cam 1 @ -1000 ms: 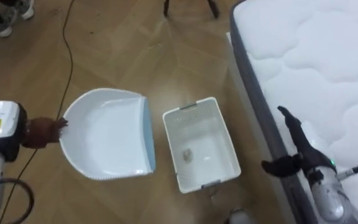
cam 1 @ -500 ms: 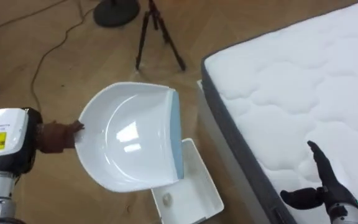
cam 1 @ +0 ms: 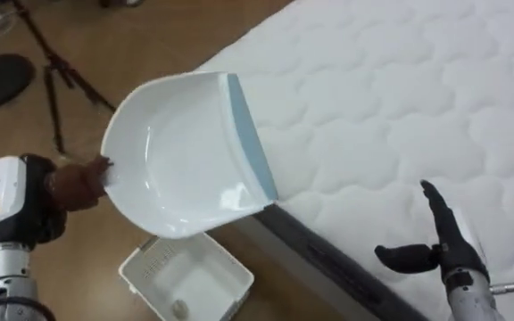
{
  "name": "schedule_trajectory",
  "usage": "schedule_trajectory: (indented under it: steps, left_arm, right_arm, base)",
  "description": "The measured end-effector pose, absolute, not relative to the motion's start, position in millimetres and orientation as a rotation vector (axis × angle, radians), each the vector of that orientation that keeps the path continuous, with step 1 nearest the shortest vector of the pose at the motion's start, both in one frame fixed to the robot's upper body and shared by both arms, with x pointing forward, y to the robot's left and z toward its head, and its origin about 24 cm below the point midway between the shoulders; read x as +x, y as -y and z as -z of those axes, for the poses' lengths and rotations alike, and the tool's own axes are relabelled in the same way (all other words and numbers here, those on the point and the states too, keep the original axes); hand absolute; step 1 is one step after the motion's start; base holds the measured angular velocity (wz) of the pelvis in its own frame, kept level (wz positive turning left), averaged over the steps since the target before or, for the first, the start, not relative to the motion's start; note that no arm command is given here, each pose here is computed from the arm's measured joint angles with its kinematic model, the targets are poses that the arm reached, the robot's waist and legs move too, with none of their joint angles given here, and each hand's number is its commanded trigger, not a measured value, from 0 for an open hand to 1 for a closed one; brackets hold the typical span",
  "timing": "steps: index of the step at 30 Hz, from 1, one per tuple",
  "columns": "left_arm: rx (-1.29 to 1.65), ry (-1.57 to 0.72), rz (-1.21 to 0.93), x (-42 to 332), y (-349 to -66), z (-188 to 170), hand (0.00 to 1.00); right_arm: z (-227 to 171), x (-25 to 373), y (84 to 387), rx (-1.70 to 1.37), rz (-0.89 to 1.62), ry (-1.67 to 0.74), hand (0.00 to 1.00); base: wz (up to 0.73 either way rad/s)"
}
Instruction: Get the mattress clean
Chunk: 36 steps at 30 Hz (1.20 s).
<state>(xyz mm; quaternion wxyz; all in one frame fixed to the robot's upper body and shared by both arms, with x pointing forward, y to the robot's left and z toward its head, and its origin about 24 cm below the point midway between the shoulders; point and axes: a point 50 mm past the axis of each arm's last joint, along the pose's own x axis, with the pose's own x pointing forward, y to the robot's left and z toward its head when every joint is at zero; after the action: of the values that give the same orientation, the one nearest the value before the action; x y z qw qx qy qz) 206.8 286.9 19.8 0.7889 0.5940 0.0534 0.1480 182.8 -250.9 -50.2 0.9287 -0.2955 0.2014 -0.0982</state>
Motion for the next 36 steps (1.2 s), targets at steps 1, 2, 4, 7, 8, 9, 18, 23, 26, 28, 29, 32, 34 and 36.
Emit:
schedule_trajectory:
  steps: [1, 2, 4, 7, 8, 9, 18, 23, 26, 28, 29, 32, 34, 36]
  left_arm:
    - [1.274, -0.115, -0.318, 207.1, -285.8, -19.6, 1.00]
    - [1.265, -0.120, -0.310, 207.1, -283.4, -17.7, 1.00]
    - [1.247, -0.131, -0.292, 206.9, -278.8, -14.0, 1.00]
    - [1.162, -0.162, -0.284, 206.0, -269.0, -5.7, 1.00]
    - [1.124, -0.178, -0.275, 205.8, -265.0, -2.4, 1.00]
    - [1.097, -0.193, -0.264, 205.3, -261.3, 0.8, 1.00]
    - [1.045, -0.371, -0.185, 168.5, -258.3, 35.1, 1.00]
    - [0.955, -0.486, -0.180, 151.4, -254.2, 57.5, 1.00]
    - [0.952, -0.471, -0.185, 153.5, -254.0, 56.6, 0.95]
    - [0.945, -0.475, -0.172, 153.7, -253.1, 60.8, 0.28]
    - [0.935, -0.498, -0.170, 151.0, -253.7, 65.2, 0.00]
    - [0.890, -0.575, -0.184, 141.9, -257.4, 76.2, 0.00]
    - [0.867, -0.612, -0.194, 138.1, -259.4, 80.2, 0.00]
    - [0.841, -0.666, -0.196, 131.1, -261.6, 87.6, 0.00]
  right_arm:
    - [48.9, 183.6, 250.4, -0.604, 0.199, -0.407, 0.00]
    - [47.1, 185.0, 249.2, -0.604, 0.193, -0.394, 0.00]
    - [47.1, 185.0, 248.9, -0.603, 0.185, -0.395, 0.00]
    - [47.8, 184.8, 248.1, -0.600, 0.162, -0.402, 0.00]
    - [48.3, 184.3, 248.0, -0.603, 0.154, -0.405, 0.00]
    - [48.9, 183.4, 248.0, -0.606, 0.146, -0.410, 0.00]
    - [51.2, 179.3, 253.8, -0.649, 0.097, -0.443, 0.00]
    - [63.0, 168.2, 255.1, -0.650, 0.086, -0.514, 0.00]
    - [69.7, 156.0, 256.9, -0.652, 0.083, -0.558, 0.00]
    - [74.2, 149.3, 261.6, -0.664, 0.101, -0.590, 0.00]
    - [79.3, 144.9, 264.5, -0.664, 0.111, -0.622, 0.00]
    - [90.2, 132.7, 269.9, -0.677, 0.117, -0.699, 0.00]
    - [94.3, 128.4, 270.4, -0.678, 0.120, -0.728, 0.00]
    - [100.4, 121.7, 271.0, -0.665, 0.127, -0.768, 0.00]
  base:
    - [-0.47]
    - [-0.43]
    - [-0.39]
    - [-0.37]
    - [-0.10]
    - [-0.10]
    - [-0.80]
    - [-0.98]
    - [-0.43]
    - [-0.16]
    - [-0.03]
    - [-0.01]
    - [0.00]
    - [0.00]
